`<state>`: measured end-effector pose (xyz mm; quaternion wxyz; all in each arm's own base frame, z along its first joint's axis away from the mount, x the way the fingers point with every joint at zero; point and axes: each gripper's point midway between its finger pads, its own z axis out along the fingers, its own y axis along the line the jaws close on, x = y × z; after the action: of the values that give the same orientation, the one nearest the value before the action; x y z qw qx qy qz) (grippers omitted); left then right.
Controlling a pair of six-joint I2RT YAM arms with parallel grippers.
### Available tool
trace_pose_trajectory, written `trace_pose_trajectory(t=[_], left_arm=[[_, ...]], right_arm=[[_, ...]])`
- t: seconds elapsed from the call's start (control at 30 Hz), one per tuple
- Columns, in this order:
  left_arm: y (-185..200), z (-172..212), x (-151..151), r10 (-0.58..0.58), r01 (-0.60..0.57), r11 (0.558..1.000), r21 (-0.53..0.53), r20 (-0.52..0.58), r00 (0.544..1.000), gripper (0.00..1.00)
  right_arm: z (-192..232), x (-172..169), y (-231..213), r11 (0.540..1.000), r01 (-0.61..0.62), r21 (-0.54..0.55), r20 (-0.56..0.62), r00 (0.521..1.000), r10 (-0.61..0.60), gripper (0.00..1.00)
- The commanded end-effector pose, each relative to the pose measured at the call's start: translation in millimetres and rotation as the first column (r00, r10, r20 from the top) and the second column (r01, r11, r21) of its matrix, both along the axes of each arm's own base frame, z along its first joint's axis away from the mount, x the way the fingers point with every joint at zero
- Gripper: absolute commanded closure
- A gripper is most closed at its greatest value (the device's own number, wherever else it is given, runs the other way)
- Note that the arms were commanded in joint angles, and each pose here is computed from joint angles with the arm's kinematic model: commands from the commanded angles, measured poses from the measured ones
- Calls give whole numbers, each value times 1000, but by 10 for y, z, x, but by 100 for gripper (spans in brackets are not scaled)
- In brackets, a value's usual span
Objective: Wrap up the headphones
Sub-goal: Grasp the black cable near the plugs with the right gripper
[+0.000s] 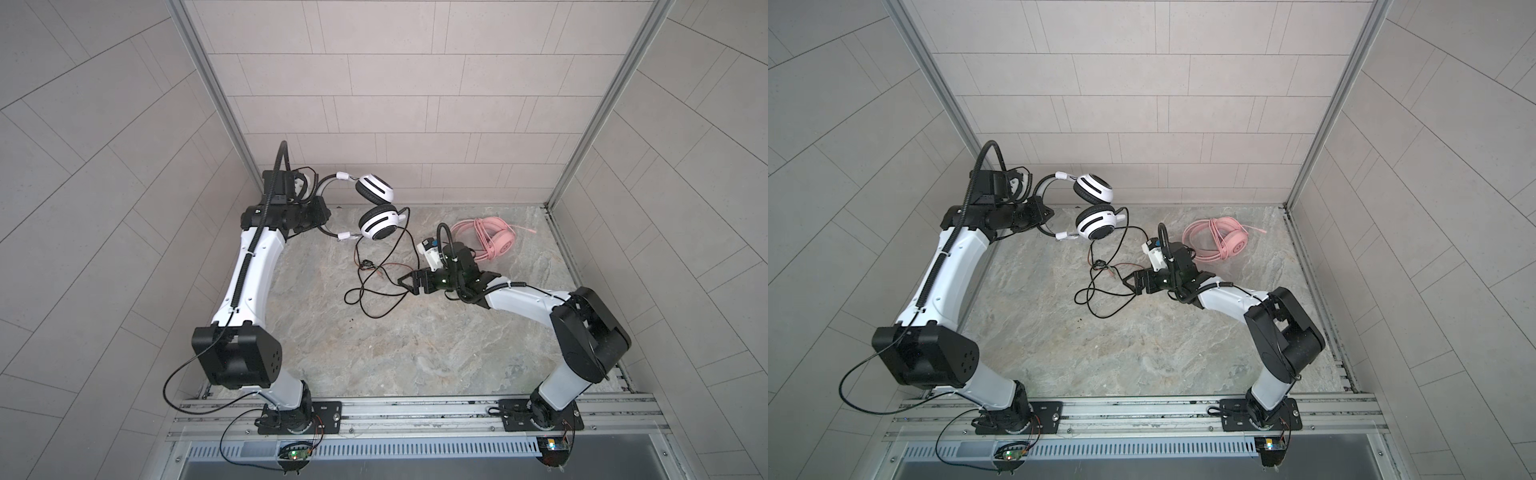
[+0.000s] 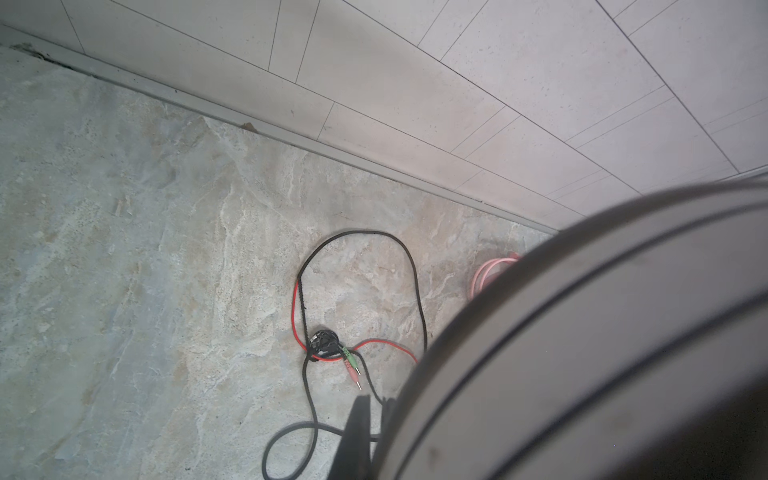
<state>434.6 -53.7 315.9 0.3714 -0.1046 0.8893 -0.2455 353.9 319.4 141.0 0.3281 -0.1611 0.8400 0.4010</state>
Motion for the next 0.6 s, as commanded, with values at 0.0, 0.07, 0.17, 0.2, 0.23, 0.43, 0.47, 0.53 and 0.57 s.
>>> trace_pose_trajectory(t=[0.0, 0.07, 0.17, 0.2, 0.23, 0.43, 0.47, 0.53, 0.57], left_arm=[[-83, 416, 46, 18, -11, 994, -105, 67, 998, 100], [-89, 484, 76, 27, -19, 992, -123, 64, 998, 100], [-90, 580, 119, 31, -22, 991, -130, 70, 997, 100], [-94, 611, 127, 31, -21, 991, -134, 71, 997, 100], [-105, 647, 135, 27, -15, 989, -146, 75, 997, 100], [-149, 772, 190, 23, -3, 982, -190, 101, 995, 100], [-145, 772, 199, 25, -6, 981, -195, 97, 995, 100], [-122, 780, 225, 33, -14, 977, -213, 85, 996, 100], [-110, 779, 242, 38, -20, 974, -226, 78, 996, 100]], right_arm=[[237, 98, 298, 987, -20, 162, 64, 998, 9, 1], [151, 94, 444, 985, -42, 167, 56, 998, 33, 1], [-19, -21, 693, 980, -116, 162, 37, 993, 112, 1], [-101, -68, 741, 980, -124, 153, 39, 992, 120, 1], [-195, -101, 778, 981, -129, 145, 35, 991, 126, 1], [-427, -195, 1047, 965, -211, 152, 25, 977, 210, 1], [-431, -214, 1082, 963, -221, 152, 28, 975, 219, 1], [-459, -269, 1153, 958, -250, 142, 20, 968, 249, 2], [-468, -286, 1170, 958, -254, 135, 18, 967, 254, 5]])
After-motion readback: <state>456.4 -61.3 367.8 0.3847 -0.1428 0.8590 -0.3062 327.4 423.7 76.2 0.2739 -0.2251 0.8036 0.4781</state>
